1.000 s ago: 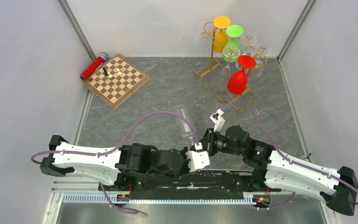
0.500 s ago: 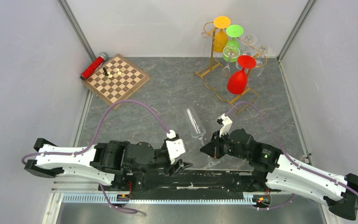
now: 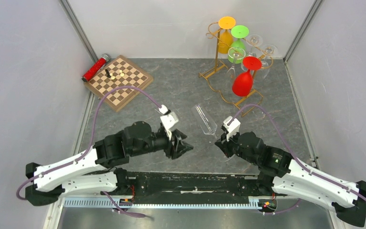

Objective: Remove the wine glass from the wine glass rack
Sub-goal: Place the wine glass at the center of the board.

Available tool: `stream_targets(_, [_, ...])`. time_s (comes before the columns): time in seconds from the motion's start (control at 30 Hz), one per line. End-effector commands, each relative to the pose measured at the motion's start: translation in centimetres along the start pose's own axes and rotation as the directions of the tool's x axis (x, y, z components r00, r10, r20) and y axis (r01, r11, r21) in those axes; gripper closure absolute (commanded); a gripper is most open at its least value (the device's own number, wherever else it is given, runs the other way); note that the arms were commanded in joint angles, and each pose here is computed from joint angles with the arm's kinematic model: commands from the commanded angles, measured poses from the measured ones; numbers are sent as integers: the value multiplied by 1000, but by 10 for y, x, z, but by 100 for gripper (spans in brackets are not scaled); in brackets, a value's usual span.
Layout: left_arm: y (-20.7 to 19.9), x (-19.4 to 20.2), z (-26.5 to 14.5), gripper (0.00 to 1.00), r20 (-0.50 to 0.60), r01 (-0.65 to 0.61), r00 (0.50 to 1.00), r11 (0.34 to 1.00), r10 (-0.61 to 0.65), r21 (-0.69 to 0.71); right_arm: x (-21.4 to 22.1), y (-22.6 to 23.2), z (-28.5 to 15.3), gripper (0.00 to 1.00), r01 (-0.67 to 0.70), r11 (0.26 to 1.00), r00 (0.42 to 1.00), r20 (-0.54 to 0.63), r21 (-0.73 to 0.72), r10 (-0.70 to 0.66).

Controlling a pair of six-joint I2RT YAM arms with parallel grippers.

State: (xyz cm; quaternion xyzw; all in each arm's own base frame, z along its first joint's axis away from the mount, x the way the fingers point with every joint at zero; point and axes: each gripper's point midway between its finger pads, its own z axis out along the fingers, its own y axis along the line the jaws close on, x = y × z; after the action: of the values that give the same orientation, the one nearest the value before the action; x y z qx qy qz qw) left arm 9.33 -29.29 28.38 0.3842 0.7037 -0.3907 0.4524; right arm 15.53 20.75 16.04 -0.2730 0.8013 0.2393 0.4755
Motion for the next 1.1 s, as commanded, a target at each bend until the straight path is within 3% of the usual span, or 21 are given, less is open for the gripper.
stream_targets(0.0, [2, -38, -8, 40, 116, 147, 981, 985, -157, 87, -47, -13, -5, 100, 194, 978, 970, 133, 73, -203])
stream_targets(0.3, [39, -49, 0, 34, 134, 307, 942, 951, -308, 27, -48, -22, -9, 100, 442, 891, 870, 191, 106, -455])
stream_targets(0.57, [88, -55, -4, 34, 185, 490, 860, 871, -476, -35, -50, -30, -17, 100, 580, 800, 774, 202, 154, -600])
stream_targets(0.8, [104, -53, -2, 34, 172, 604, 782, 797, -599, 28, -56, -29, -18, 100, 653, 740, 707, 219, 164, -672])
stream_targets(1.07, [107, -42, -2, 36, 113, 660, 743, 750, -659, 36, -74, -26, -22, 100, 673, 716, 677, 237, 186, -697])
